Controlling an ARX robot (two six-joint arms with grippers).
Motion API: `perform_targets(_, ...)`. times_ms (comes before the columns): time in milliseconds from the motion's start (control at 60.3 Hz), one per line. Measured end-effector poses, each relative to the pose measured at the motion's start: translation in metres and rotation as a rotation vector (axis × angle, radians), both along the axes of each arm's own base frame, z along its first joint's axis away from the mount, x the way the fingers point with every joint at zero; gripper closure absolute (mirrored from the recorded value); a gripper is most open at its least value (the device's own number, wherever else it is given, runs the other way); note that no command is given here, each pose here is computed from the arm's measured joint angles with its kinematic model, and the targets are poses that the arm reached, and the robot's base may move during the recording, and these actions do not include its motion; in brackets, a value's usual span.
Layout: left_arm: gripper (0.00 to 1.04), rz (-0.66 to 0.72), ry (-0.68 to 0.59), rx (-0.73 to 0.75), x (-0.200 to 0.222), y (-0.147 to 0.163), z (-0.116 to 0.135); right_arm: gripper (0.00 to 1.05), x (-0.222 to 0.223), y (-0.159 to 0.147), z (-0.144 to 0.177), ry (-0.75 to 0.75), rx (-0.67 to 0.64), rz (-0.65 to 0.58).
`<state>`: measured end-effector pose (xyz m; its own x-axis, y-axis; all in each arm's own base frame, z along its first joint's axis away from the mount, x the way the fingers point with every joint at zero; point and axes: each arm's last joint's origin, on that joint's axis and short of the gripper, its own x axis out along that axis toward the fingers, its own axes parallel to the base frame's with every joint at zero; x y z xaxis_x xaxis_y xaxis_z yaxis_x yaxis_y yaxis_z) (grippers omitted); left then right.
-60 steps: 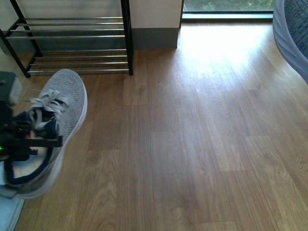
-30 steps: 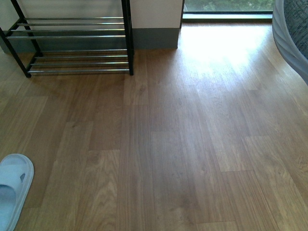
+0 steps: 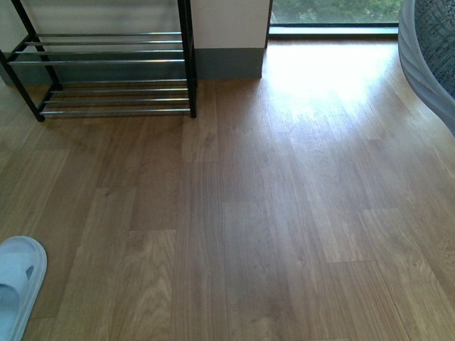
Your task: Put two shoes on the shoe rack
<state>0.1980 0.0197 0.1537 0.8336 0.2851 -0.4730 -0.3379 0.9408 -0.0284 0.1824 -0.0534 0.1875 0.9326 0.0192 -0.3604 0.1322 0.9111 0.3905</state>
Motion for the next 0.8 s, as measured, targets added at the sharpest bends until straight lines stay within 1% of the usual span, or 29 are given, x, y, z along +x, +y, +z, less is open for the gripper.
perform_targets(796,1.03,0.000,0.000,0.000,-0.0001,0.0000,0.0000,1.03,0.0000,0.0000,0.0000,0.000,0.000,0.000)
